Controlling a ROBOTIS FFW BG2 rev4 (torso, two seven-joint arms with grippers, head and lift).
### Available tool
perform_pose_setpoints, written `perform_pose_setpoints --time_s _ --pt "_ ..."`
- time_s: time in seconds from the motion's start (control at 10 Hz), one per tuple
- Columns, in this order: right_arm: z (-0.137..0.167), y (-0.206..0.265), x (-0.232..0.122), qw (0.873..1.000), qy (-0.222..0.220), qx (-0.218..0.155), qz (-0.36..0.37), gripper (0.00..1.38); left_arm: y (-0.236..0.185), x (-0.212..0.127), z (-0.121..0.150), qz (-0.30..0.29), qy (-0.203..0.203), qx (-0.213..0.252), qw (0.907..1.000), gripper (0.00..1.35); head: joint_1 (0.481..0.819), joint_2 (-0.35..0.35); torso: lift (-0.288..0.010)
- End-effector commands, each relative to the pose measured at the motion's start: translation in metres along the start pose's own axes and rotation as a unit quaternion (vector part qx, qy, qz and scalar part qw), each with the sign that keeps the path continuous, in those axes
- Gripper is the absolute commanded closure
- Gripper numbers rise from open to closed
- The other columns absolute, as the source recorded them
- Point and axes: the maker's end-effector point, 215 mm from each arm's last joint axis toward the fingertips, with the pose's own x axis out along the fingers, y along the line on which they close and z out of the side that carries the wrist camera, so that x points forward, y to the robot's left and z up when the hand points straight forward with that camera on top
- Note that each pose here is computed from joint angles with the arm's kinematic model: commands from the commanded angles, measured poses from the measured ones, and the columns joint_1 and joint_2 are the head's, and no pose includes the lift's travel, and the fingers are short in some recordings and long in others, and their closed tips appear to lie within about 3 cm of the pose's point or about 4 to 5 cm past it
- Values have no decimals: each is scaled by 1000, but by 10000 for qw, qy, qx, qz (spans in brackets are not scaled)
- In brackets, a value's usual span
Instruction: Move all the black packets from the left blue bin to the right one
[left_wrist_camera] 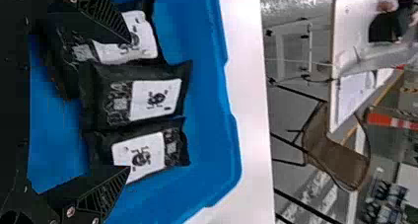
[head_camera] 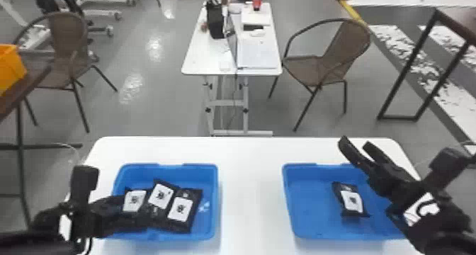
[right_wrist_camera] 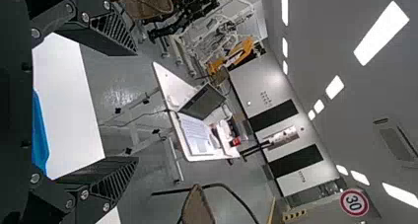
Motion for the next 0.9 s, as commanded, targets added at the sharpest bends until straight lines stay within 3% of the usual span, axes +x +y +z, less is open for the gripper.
perform_pose_setpoints --time_s 0.0,0.3,0.6,0.8 --pt "5 10 0 9999 -78 75 105 291 15 0 -11 309 470 63 9984 127 695 26 0" --pt "3 14 2 9996 -118 226 153 291 12 25 -3 275 629 184 9975 131 695 58 0" --pt "-4 16 2 9991 -98 348 201 291 8 50 -15 197 952 225 9950 150 695 44 0" --pt "-7 16 -1 9990 -84 376 212 291 4 69 -17 65 937 280 9952 156 695 40 0"
